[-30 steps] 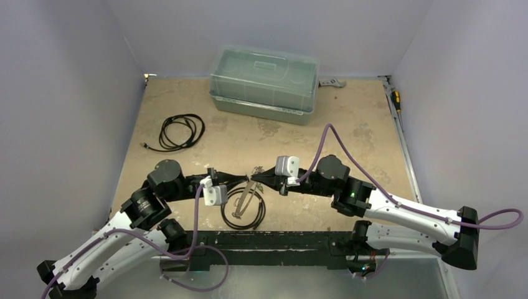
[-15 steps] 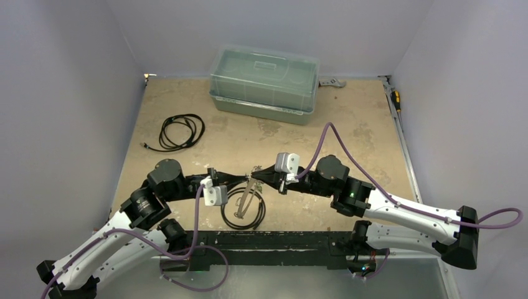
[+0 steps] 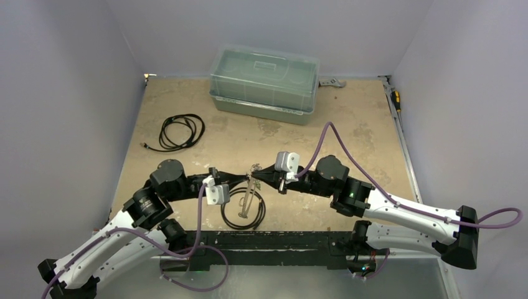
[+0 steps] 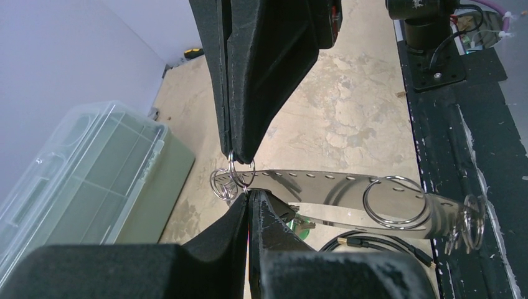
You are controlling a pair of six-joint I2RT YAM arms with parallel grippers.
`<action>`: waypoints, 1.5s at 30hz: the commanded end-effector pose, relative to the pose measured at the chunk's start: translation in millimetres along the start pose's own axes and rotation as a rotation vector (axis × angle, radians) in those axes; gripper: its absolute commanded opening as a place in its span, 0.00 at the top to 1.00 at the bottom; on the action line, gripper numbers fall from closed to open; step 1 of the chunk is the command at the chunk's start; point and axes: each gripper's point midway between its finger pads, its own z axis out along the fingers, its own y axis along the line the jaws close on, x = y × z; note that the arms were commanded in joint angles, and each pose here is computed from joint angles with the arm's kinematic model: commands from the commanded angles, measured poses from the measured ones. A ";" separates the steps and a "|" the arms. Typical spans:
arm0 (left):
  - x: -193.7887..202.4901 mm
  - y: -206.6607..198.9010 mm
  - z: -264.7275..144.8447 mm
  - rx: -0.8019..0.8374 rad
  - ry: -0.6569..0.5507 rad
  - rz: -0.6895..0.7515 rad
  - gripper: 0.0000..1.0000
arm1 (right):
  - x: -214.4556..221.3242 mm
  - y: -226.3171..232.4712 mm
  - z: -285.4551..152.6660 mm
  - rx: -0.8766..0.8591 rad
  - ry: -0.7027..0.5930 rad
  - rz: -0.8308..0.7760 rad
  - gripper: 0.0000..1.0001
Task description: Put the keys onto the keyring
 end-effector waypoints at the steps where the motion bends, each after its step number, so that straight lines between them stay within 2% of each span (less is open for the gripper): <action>1: -17.4 15.0 -2.4 -0.052 -0.039 0.049 1.00 | -24.6 -2.0 1.7 -0.002 -0.085 -0.015 1.00; 7: -29.7 30.1 -14.3 -0.089 0.002 0.142 1.00 | -21.3 -3.2 4.2 0.002 -0.073 -0.016 1.00; 13: -31.1 30.8 -12.5 -0.065 0.016 0.164 1.00 | -16.5 -1.8 9.2 -0.010 -0.052 -0.014 1.00; 22: -19.9 21.2 -6.0 -0.019 0.027 0.143 1.00 | -18.2 -3.5 8.1 0.000 -0.059 -0.016 1.00; 32: -2.2 19.4 -13.5 -0.076 0.068 0.099 1.00 | -20.8 -4.5 4.6 0.009 -0.071 -0.020 1.00; 36: 3.4 20.9 -17.4 -0.122 0.076 0.057 0.66 | -21.2 -4.2 4.4 0.007 -0.073 -0.021 1.00; 37: 5.8 21.4 -18.3 -0.140 0.077 0.037 0.53 | -22.0 -4.4 4.2 0.008 -0.076 -0.022 1.00; 38: 7.2 21.4 -19.3 -0.155 0.073 0.020 0.46 | -22.5 -3.9 3.5 0.006 -0.078 -0.023 1.00; 42: 6.7 12.3 -20.5 -0.161 0.015 -0.027 0.34 | -23.6 -0.3 3.0 -0.016 -0.082 -0.025 1.00; 45: 4.4 6.4 -19.1 -0.145 -0.014 -0.063 0.35 | -24.0 3.5 2.9 -0.039 -0.081 -0.032 1.00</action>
